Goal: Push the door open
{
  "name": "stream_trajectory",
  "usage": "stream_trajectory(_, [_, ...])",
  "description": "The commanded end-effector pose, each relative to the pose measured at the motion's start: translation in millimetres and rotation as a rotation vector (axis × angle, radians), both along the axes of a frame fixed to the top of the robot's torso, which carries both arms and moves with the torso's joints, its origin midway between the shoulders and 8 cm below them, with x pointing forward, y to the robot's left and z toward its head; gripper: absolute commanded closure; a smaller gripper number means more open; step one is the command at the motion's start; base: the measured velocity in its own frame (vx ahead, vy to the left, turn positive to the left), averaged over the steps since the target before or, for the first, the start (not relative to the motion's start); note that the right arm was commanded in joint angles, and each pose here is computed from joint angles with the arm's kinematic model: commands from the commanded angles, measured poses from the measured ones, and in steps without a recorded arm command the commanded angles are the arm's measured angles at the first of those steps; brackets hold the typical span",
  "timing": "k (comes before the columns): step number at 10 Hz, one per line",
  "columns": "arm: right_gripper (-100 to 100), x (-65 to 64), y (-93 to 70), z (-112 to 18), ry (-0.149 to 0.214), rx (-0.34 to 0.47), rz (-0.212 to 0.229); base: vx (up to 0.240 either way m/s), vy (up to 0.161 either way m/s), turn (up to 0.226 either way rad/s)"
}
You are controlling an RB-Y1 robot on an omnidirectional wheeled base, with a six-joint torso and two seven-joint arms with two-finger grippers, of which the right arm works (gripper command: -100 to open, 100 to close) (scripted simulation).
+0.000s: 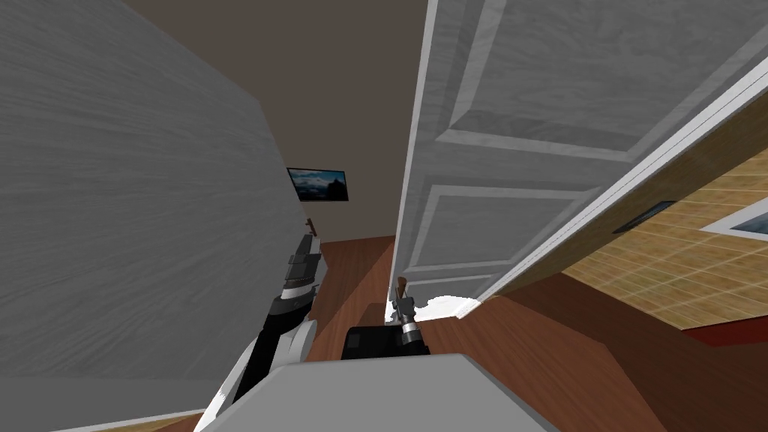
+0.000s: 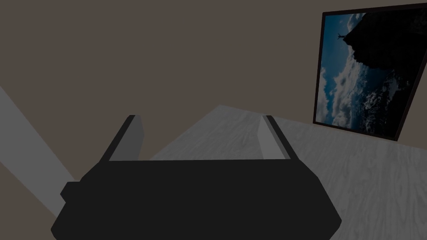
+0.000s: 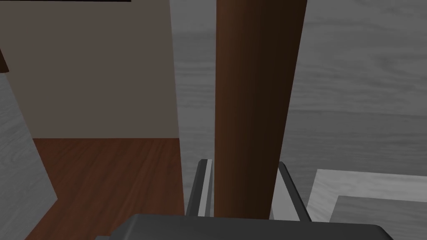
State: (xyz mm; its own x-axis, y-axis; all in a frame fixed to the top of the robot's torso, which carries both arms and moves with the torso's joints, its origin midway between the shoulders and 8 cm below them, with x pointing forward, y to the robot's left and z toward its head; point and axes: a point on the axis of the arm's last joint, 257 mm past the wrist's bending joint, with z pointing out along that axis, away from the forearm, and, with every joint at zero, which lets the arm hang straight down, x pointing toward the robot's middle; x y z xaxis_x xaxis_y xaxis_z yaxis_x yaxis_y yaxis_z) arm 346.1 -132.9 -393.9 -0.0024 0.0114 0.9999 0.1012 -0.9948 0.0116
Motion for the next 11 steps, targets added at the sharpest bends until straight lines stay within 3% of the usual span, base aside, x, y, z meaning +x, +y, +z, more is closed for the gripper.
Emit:
stream_trajectory(1, [100, 10.1, -15.8, 5.5, -0.020, -0.004, -0.044, 0.218, 0.071, -0.061])
stream_trajectory(11, [100, 32.1, -52.0, 5.9, -0.017, -0.003, -0.179, 0.121, 0.057, -0.042])
